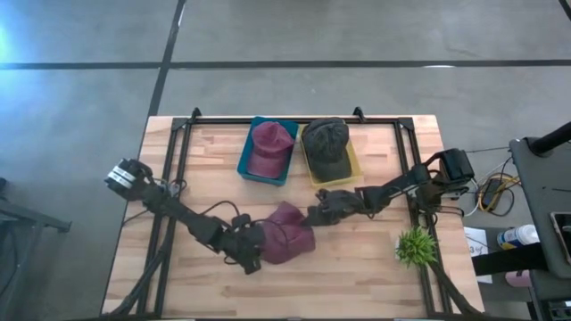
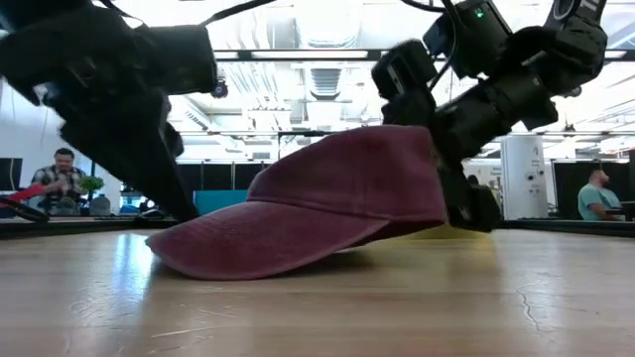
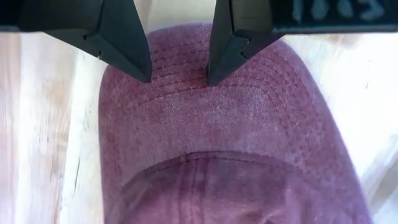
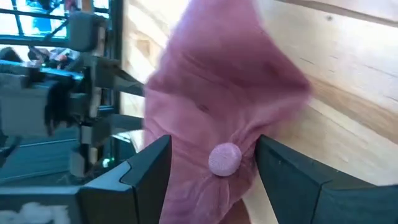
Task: Pick & Place hat
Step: Put the pink cap into the blue bin
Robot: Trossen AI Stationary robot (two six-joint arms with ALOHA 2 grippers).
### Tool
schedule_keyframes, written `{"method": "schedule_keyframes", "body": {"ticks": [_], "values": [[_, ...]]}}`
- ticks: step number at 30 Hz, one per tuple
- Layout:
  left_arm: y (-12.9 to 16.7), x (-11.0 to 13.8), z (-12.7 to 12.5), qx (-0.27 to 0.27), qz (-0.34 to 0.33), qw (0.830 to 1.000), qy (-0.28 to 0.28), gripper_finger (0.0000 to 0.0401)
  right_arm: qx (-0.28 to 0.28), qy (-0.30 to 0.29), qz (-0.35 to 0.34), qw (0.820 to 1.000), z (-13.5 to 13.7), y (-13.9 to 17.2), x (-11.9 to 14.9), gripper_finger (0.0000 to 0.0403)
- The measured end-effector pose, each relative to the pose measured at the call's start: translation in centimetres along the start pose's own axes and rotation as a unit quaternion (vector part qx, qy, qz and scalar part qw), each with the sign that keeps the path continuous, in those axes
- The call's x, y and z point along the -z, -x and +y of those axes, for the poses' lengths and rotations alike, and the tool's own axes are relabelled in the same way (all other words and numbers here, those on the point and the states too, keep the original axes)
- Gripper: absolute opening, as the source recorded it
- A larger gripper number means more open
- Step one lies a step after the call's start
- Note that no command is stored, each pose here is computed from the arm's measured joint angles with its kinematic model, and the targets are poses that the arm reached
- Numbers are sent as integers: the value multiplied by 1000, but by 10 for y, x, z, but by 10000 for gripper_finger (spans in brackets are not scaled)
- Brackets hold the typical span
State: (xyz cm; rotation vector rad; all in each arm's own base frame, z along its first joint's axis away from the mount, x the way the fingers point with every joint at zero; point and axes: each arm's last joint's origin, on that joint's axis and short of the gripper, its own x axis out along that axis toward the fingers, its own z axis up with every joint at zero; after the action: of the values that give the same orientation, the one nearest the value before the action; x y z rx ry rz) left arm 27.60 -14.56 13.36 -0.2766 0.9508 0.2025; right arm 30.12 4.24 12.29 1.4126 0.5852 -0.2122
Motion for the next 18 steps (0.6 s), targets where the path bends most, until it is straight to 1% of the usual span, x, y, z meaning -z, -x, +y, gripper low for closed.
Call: {"method": "schedule_keyframes", "body": {"ticks": [5,10,12,15,16,18], "values": [[-5,-12,6,14,-32,999,11,161,-8,-7,8,1000,5,-1,0,224],[-8,-20,13,12,-41,999,27,161,-2,-7,15,1000,3,-1,1,224],[-8,-20,13,11,-39,999,25,161,21,-9,27,999,-2,-1,2,224],[-8,-19,13,12,-37,999,19,161,87,-9,38,995,-15,1,4,224],[-8,-19,13,12,-36,999,19,161,95,-8,39,995,-17,2,4,224],[-8,-19,13,13,-35,999,19,161,93,-3,39,995,-18,2,4,224]]}}
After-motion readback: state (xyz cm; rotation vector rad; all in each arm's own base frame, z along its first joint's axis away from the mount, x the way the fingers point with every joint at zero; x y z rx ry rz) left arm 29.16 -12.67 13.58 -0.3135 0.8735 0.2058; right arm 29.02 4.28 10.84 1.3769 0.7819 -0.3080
